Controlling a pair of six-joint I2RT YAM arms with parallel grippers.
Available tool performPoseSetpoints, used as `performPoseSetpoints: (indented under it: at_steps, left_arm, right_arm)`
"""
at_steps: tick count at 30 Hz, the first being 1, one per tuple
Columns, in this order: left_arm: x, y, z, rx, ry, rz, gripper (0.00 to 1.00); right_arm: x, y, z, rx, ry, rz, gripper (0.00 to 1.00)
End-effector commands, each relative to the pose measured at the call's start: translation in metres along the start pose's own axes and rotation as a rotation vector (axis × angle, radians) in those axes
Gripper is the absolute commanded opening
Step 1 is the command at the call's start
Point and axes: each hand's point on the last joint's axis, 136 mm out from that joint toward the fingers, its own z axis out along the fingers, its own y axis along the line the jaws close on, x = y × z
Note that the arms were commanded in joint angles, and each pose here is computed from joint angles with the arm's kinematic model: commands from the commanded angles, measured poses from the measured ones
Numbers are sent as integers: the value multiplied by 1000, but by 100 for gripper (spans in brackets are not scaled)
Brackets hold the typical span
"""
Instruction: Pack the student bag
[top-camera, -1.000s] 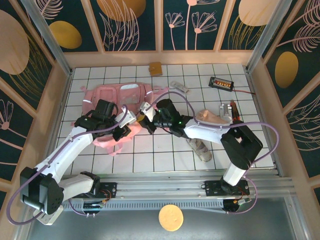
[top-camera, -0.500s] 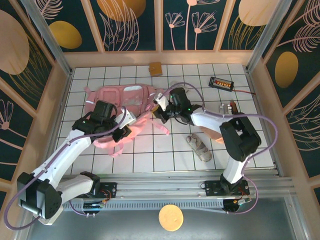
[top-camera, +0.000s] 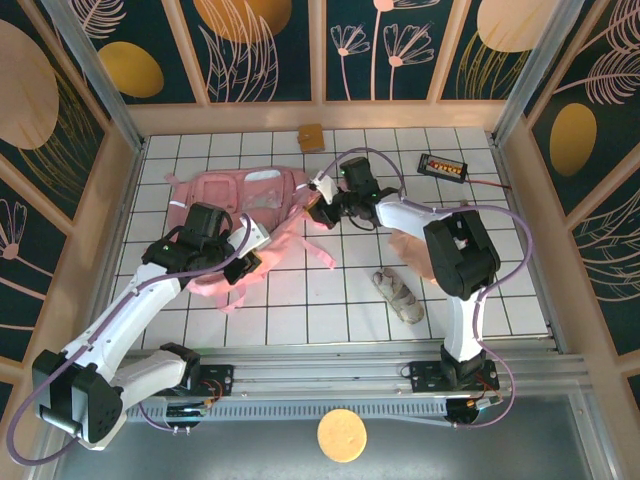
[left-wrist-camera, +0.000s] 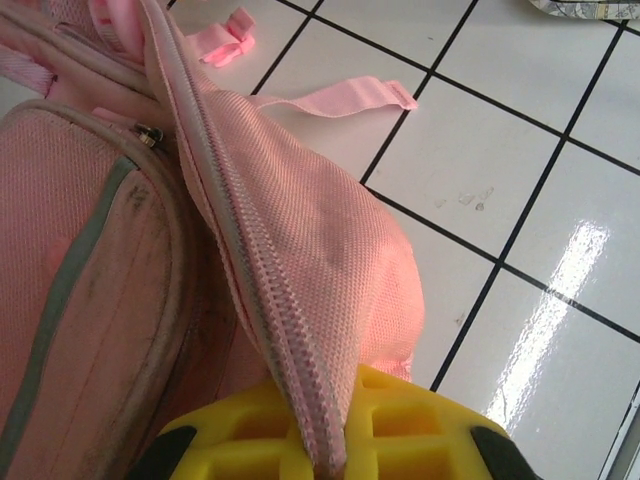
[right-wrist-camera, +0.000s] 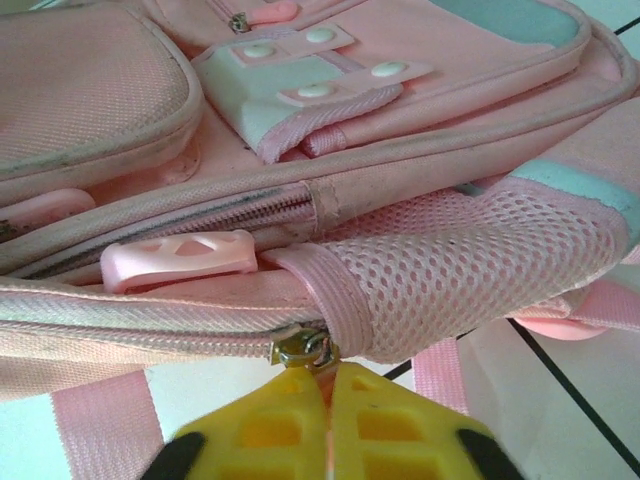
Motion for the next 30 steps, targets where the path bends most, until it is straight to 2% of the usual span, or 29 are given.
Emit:
performPoseSetpoints:
  at_steps: [1,2,5,9,11,13,14,15,18,21,25,28,29,30]
  left_arm:
    - [-25,-9,-15,43,-101,-7,40]
    - [-31,-6,-15,37,-119,-29,61]
    - [-48,4,-23,-15,-185,-90,77]
    - [-65,25,-31,-100,-245,-229,86]
    - [-58,37,-23,-143,-188,-317,86]
    - [-41,46,-7,-169,-94,-411,86]
    - [-26,51,4,-190,-27,-472,85]
    - [-25,57,6,-213,4,-518,85]
    - [1,62,27,-235,130,-667,85]
    - [13,66,33,-273,179,-827,86]
    - [-1,60,30,-226,135,-993,85]
    - [-6,59,24,-221,107,-1090,87]
    - [-8,57,24,-209,94,-1114,89]
    - [-10,56,22,-198,78,-1145,98]
  right_arm:
    - [18,-44,-31,156,11,85,41]
    - [16,-39,-38,158,-1,101,47]
    - [7,-27,-61,157,-41,184,54]
    - [-15,-24,-82,155,-52,408,62]
    - [-23,-14,-79,80,-18,557,62]
    - [-27,3,-68,10,37,631,61]
    - [-30,15,-63,-13,58,590,60]
    - [-33,27,-59,-19,71,506,60]
    - [-30,55,-47,26,94,103,60]
    - [-29,67,-44,18,32,-152,61]
    - [-43,46,-44,46,-16,-114,60]
    - [-47,48,-42,49,-32,-126,59]
    - [-48,49,-43,52,-41,-128,59]
    - [-48,50,-44,55,-51,-128,59]
